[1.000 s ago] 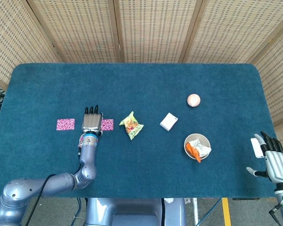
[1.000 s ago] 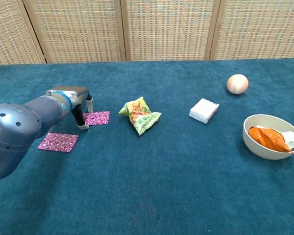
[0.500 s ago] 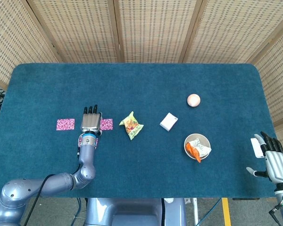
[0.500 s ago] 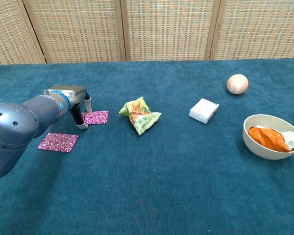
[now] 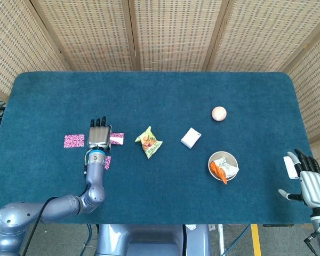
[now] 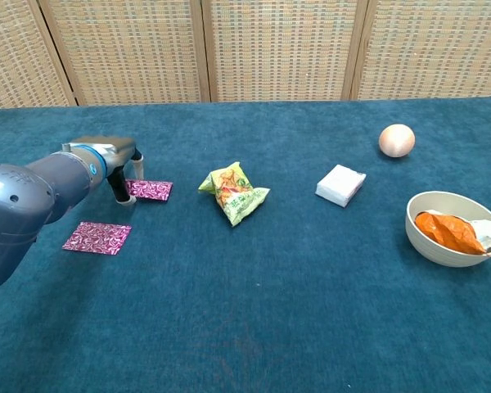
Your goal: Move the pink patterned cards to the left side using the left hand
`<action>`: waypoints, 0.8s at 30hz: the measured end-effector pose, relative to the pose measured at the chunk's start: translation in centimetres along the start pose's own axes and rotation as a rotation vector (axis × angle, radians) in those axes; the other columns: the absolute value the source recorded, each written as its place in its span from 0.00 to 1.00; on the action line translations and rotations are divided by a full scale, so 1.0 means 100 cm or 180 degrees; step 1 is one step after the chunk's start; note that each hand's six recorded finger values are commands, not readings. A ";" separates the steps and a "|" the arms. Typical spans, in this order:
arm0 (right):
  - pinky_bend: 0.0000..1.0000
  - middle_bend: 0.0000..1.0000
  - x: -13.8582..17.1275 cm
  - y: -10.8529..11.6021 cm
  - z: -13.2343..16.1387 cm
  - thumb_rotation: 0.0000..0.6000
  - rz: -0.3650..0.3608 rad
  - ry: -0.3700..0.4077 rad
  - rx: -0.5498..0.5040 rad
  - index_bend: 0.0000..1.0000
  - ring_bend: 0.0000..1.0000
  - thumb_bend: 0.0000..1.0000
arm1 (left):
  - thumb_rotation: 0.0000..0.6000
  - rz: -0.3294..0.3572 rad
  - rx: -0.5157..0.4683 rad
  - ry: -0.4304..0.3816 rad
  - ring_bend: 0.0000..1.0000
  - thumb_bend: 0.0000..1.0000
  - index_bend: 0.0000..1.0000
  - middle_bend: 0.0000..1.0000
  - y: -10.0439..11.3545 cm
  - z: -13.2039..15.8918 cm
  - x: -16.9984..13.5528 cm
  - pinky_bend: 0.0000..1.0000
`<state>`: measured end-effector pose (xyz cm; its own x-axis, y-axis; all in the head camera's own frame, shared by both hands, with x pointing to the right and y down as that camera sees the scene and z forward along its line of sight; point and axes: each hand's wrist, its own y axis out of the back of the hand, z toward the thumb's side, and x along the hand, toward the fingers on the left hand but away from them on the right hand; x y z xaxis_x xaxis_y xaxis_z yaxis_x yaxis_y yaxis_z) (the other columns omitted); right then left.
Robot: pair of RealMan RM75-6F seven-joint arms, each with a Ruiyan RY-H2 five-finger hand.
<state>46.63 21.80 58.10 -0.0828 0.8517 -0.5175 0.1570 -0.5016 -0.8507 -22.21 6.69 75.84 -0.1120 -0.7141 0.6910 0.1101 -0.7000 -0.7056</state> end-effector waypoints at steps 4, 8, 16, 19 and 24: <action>0.00 0.00 0.000 0.000 0.001 1.00 -0.0001 0.0004 0.0004 0.00 0.00 0.13 | 1.00 0.0023 -0.0010 0.0017 0.00 0.36 0.36 0.00 0.004 -0.006 0.000 0.00; 0.00 0.00 0.001 0.000 0.001 1.00 -0.0003 0.0005 0.0007 0.00 0.00 0.13 | 1.00 0.0048 -0.0003 0.0038 0.00 0.36 0.36 0.00 0.007 -0.016 0.000 0.00; 0.00 0.00 0.001 -0.001 0.002 1.00 -0.0005 0.0011 0.0031 0.00 0.00 0.13 | 1.00 0.0096 -0.0019 0.0095 0.00 0.36 0.36 0.00 0.017 -0.037 0.000 0.00; 0.00 0.00 0.001 0.000 0.002 1.00 -0.0019 0.0008 0.0031 0.00 0.00 0.13 | 1.00 0.0118 -0.0018 0.0104 0.00 0.36 0.36 0.00 0.021 -0.047 -0.001 0.00; 0.00 0.00 0.002 0.001 0.002 1.00 -0.0037 0.0013 0.0035 0.00 0.00 0.13 | 1.00 0.0141 -0.0006 0.0121 0.00 0.36 0.36 0.00 0.026 -0.069 -0.006 0.00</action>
<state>46.42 21.87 57.86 -0.0806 0.8580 -0.5073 0.1453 -0.4934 -0.8576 -28.68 5.32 72.50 -0.1445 -0.7438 0.6526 0.1137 -0.6677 -0.7357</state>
